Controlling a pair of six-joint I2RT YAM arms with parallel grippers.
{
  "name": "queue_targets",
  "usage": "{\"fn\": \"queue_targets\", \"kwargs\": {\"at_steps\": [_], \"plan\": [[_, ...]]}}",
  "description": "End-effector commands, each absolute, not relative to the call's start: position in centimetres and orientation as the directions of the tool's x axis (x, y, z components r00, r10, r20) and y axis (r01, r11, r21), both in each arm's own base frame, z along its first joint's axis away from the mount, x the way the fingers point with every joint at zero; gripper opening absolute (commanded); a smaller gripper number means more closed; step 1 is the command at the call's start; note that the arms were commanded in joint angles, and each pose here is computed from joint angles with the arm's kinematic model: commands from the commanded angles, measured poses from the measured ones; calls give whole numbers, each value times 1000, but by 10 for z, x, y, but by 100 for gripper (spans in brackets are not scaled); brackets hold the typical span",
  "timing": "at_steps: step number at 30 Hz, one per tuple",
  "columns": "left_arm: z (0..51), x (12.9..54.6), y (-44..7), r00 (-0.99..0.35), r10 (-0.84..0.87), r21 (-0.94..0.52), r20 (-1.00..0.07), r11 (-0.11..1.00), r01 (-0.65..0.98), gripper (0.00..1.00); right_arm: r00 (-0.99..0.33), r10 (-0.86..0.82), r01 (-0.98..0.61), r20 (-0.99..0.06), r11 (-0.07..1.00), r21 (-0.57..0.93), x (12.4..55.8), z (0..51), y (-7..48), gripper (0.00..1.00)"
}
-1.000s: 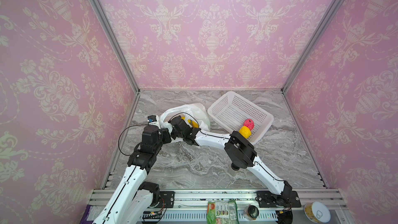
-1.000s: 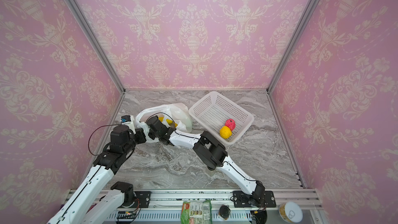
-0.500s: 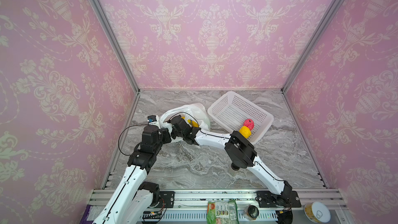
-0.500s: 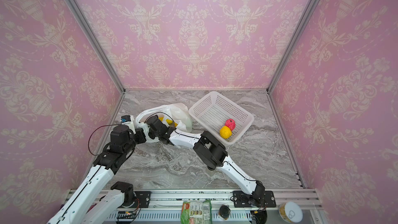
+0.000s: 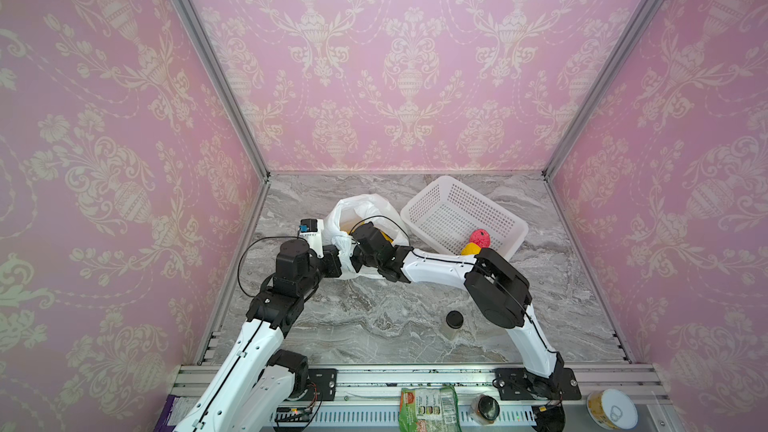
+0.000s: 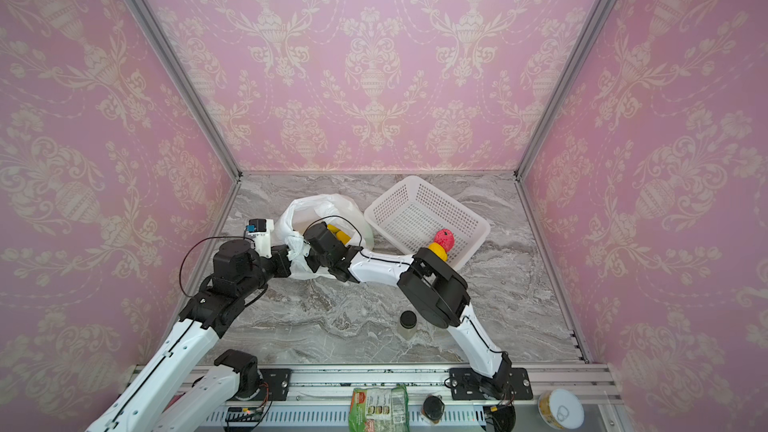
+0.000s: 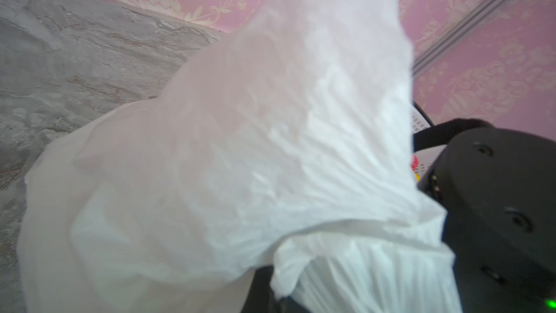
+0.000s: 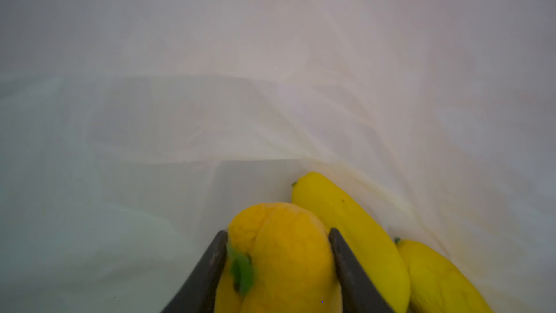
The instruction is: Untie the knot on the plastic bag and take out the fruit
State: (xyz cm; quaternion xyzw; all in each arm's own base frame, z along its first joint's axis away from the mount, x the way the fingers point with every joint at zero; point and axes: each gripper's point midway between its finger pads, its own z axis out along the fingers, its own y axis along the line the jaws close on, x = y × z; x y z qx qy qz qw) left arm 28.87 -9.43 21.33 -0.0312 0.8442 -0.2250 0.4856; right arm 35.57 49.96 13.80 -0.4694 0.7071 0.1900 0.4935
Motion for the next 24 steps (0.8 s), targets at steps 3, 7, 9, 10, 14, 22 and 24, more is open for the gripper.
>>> {"fn": "queue_targets", "kwargs": {"at_steps": [3, 7, 9, 10, 14, 22, 24], "plan": [[189, 304, -39, -491, -299, -292, -818, 952, -93, 0, -9, -240, -882, -971, 460, -105, 309, 240, 501, 0], [183, 302, -28, -492, -301, -262, -817, 954, -148, 0, -83, -300, -790, -950, 601, -120, 335, 216, 480, 0], [180, 302, -26, -496, -300, -253, -815, 954, -161, 0, -96, -288, -791, -953, 603, -102, 332, 214, 472, 0], [180, 302, -27, -498, -299, -254, -814, 954, -157, 0, -93, -279, -800, -956, 592, -95, 325, 215, 469, 0], [176, 303, -28, -506, -297, -255, -810, 955, -152, 0, -72, -241, -810, -968, 580, -85, 305, 240, 452, 0], [176, 302, -28, -504, -291, -251, -813, 957, -148, 0, -14, -106, -706, -994, 705, -65, 291, 293, 367, 0], [174, 303, -30, -511, -290, -253, -809, 957, -144, 0, -13, -76, -651, -997, 757, -49, 295, 298, 339, 0]]}}
